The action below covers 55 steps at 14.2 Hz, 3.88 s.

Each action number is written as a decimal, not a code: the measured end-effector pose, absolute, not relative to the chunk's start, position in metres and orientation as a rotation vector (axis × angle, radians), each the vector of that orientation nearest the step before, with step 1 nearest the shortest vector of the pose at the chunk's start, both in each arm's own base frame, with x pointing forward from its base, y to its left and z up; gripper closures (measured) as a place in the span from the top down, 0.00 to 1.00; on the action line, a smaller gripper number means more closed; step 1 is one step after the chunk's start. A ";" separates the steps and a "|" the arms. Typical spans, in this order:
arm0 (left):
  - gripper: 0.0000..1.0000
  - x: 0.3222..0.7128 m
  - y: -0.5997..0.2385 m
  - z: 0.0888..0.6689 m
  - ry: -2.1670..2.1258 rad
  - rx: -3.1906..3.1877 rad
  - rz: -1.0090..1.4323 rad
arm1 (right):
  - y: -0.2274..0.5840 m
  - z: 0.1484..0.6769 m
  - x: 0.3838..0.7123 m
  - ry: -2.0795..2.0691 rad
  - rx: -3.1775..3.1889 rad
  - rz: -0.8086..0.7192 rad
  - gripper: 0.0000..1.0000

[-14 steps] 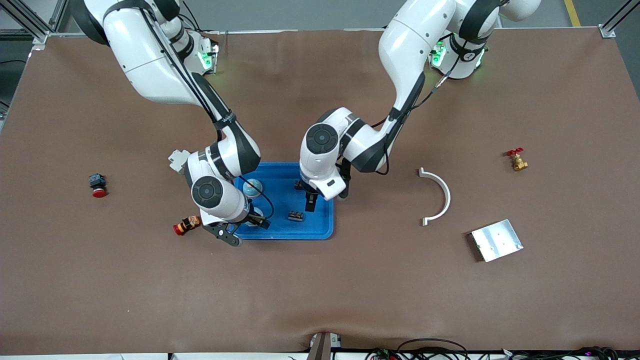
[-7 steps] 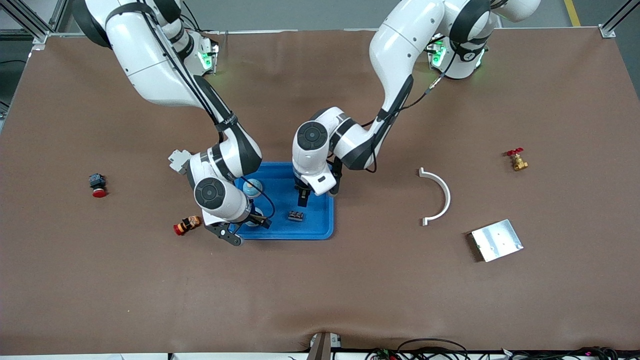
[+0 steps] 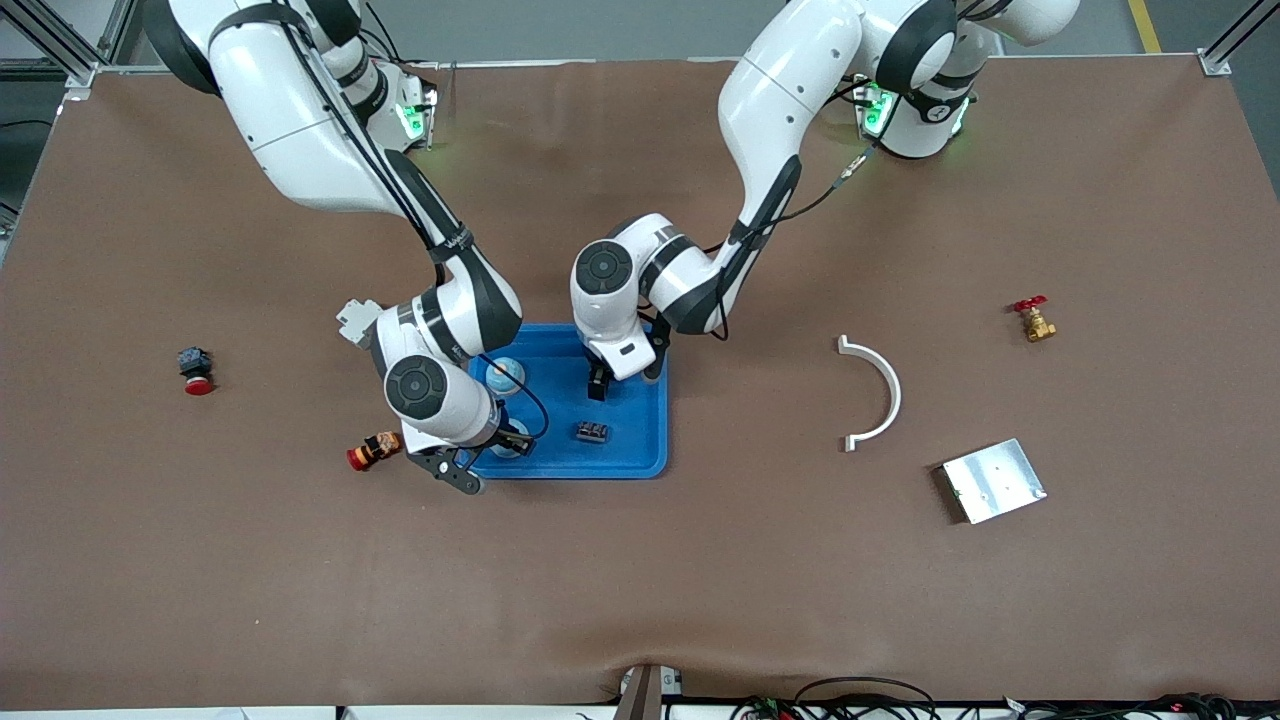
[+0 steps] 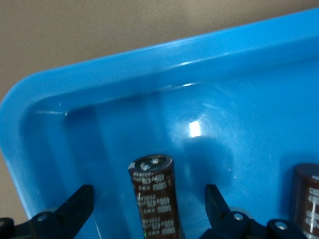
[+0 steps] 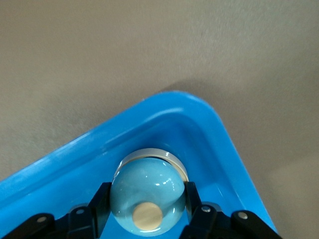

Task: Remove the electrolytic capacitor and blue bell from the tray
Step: 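Grasp and lift the capacitor with the left gripper while the right gripper lifts the bell, then carry the capacitor toward the white arc while the right gripper sets the bell down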

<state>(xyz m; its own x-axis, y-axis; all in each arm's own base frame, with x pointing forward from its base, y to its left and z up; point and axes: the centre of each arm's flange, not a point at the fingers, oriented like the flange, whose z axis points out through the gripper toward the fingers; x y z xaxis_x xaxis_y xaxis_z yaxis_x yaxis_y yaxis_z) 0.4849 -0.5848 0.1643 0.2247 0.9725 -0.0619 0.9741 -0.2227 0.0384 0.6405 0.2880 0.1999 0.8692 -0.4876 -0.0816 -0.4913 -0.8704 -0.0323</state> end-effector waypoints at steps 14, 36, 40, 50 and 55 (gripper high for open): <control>0.34 0.490 -0.579 0.191 1.599 2.726 0.124 | 0.042 0.304 0.663 0.058 -3.082 0.247 0.63; 0.34 0.535 -0.326 0.258 -0.197 3.151 -0.031 | -0.164 0.207 0.566 -0.372 -3.052 0.357 0.67; 0.34 0.557 -0.264 0.241 -0.360 3.150 0.012 | -0.156 0.202 0.570 -0.396 -3.050 0.361 1.00; 0.34 0.550 -0.208 0.190 -0.367 3.149 0.143 | 0.027 0.271 0.632 -0.099 -3.060 0.330 1.00; 0.34 0.544 -0.199 0.174 -0.353 3.155 0.128 | 0.172 0.286 0.622 0.369 -3.071 0.288 1.00</control>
